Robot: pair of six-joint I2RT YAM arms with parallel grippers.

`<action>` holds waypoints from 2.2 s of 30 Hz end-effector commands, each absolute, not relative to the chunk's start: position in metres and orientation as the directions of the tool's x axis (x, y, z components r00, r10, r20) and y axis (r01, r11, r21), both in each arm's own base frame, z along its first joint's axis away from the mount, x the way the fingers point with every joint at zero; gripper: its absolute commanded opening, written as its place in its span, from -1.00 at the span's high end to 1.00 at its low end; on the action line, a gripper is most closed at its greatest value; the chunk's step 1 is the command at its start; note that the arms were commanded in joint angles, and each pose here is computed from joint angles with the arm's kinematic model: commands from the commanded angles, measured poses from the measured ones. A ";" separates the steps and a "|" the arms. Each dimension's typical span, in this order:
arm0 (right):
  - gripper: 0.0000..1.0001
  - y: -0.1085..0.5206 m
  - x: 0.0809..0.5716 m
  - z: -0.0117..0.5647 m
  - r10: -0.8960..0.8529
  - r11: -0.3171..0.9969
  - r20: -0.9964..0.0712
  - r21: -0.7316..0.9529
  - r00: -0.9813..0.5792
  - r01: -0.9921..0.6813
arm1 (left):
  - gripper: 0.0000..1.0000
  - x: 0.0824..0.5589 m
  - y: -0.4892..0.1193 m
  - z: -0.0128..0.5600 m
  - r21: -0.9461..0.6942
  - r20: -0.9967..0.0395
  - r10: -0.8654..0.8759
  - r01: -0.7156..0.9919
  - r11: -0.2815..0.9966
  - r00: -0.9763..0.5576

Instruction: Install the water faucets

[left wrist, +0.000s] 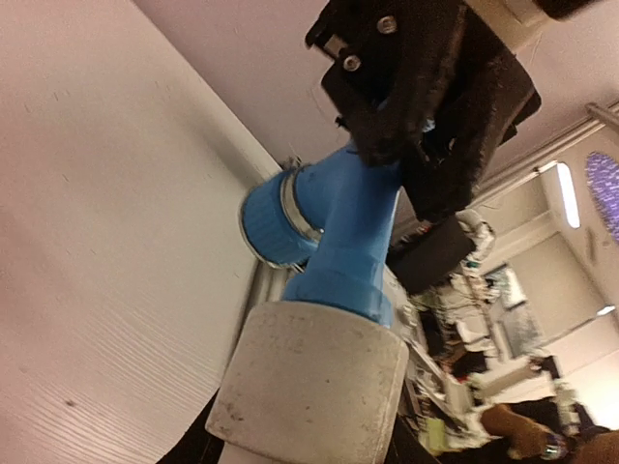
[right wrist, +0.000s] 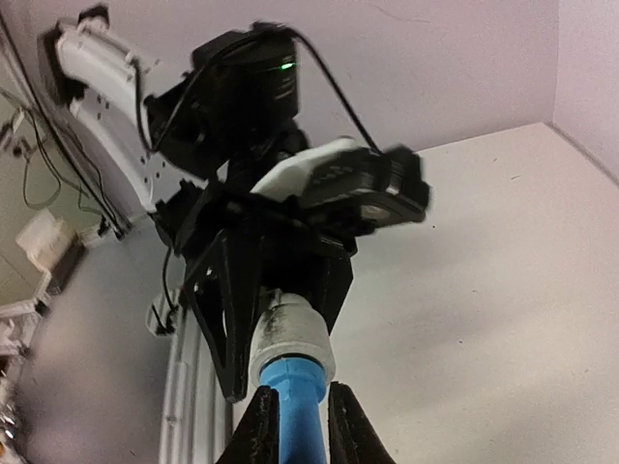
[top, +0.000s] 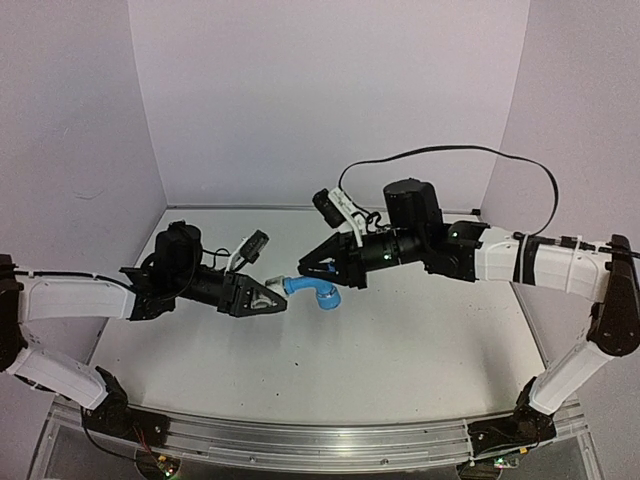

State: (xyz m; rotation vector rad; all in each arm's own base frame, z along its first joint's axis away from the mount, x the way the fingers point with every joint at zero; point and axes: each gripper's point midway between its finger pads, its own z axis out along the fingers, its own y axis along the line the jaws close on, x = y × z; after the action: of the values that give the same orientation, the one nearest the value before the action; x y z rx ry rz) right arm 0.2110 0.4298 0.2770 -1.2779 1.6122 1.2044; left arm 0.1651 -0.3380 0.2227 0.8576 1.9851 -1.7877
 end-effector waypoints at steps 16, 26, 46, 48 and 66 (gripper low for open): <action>-0.08 0.427 0.237 0.306 -0.189 0.144 -0.643 0.729 -0.742 -0.669 | 1.00 0.244 -0.305 0.286 -0.007 -1.000 0.013 0.883 0.468 -0.014; -0.90 0.385 0.223 0.307 -0.435 0.190 -0.899 -0.049 -0.039 -0.981 | 1.00 0.181 -0.326 0.244 -0.656 -0.732 0.086 0.734 0.178 -0.676; -0.96 0.413 0.195 0.249 -0.628 0.080 -0.670 -0.561 0.395 -0.824 | 1.00 0.134 -0.339 0.259 -0.787 -0.605 0.335 0.608 -0.108 -0.723; -0.96 0.413 0.198 0.248 -0.642 0.072 -0.641 -0.596 0.420 -0.800 | 1.00 0.132 -0.337 0.255 -0.792 -0.598 0.342 0.602 -0.107 -0.725; 0.61 0.436 0.167 0.286 -0.392 0.147 -0.919 -0.024 -0.036 -0.989 | 1.00 0.222 -0.323 0.235 -0.417 -0.860 0.131 0.828 0.376 -0.493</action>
State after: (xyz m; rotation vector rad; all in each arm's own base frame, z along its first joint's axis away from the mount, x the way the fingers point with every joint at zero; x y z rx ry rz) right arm 0.1777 0.4111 0.2061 -1.6582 1.5321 0.4039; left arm 0.1572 -0.3384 0.2230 0.9586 2.0264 -1.6671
